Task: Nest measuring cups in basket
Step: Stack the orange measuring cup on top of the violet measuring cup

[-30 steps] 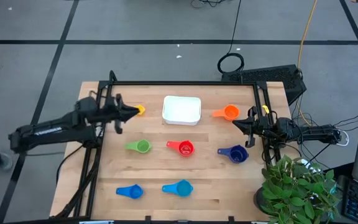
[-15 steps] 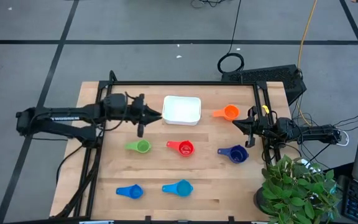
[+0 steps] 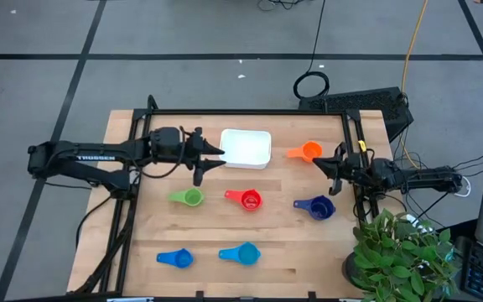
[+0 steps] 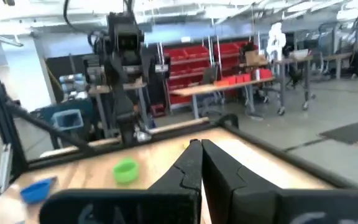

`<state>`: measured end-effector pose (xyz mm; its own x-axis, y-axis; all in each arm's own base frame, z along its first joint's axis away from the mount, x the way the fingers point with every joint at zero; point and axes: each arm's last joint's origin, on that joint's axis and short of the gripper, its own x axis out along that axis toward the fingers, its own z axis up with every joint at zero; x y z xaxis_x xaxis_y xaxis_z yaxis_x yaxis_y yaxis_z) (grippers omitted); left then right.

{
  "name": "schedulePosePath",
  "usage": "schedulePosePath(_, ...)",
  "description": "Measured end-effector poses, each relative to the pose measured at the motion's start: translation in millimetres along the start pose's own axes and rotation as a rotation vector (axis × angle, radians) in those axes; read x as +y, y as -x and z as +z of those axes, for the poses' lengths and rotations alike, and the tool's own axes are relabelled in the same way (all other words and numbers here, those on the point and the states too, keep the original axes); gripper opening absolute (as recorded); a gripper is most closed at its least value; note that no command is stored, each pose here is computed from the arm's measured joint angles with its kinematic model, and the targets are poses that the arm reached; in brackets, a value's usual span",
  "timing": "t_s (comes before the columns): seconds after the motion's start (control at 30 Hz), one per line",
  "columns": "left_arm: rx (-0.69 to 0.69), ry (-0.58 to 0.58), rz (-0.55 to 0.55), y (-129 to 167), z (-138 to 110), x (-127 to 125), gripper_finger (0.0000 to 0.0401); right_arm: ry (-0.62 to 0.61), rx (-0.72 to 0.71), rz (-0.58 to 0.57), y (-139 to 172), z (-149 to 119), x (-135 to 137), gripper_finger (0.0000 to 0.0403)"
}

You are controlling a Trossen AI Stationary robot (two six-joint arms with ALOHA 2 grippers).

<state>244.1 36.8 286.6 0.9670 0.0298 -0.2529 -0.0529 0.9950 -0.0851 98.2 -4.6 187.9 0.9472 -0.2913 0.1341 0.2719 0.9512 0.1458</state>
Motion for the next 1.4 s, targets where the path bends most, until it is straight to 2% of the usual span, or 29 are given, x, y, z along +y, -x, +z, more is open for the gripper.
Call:
schedulePosePath(0.07, -0.011, -0.001, 0.000, 0.1, 1.1, 0.0, 0.0171, 0.003, 0.004, -0.018, -2.3, 9.7, 1.3, 0.0000)
schedulePosePath(0.2, -0.012, -0.001, -0.001, 0.1, 1.2, 0.0, 0.0172, 0.049, 0.116, -0.030, -10.2, 22.7, 5.3, 0.0000)
schedulePosePath(0.47, -0.053, -0.004, -0.004, 0.3, 5.3, -0.4, 0.0173, 0.113, 0.303, -0.051, -30.0, 72.4, 17.3, 0.0000)
schedulePosePath(0.63, -0.061, -0.010, -0.009, 0.3, 5.9, -1.4, 0.0173, 0.183, 0.472, -0.164, -38.1, 98.7, 20.3, 0.0000)
schedulePosePath(0.73, -0.061, -0.026, -0.009, 0.2, 6.0, -1.5, 0.0173, 0.221, 0.575, -0.194, -42.4, 105.0, 21.2, 0.0000)
schedulePosePath(0.8, -0.062, -0.030, -0.009, 0.2, 6.0, -1.5, 0.0173, 0.238, 0.664, -0.193, -44.4, 103.7, 20.7, 0.0000)
schedulePosePath(1.0, -0.064, -0.041, -0.008, 0.3, 6.2, -1.4, 0.0173, 0.313, 0.978, -0.229, -49.0, 71.6, 12.7, 0.0013)
schedulePosePath(1.1, -0.064, -0.040, -0.008, 0.3, 6.2, -1.4, 0.0173, 0.355, 1.056, -0.245, -54.0, 58.8, 8.8, 0.0050)
schedulePosePath(1.2, -0.063, -0.035, -0.008, 0.3, 6.1, -1.3, 0.0173, 0.381, 1.137, -0.243, -59.7, 46.6, 3.1, 0.0104)
schedulePosePath(1.3, -0.063, -0.035, -0.008, 0.3, 6.1, -1.3, 0.0173, 0.364, 1.227, -0.201, -65.5, 33.7, -4.6, 0.0156)
schedulePosePath(1.4, -0.063, -0.035, -0.008, 0.3, 6.1, -1.3, 0.0173, 0.326, 1.291, -0.179, -70.7, 23.5, -15.0, 0.0191)
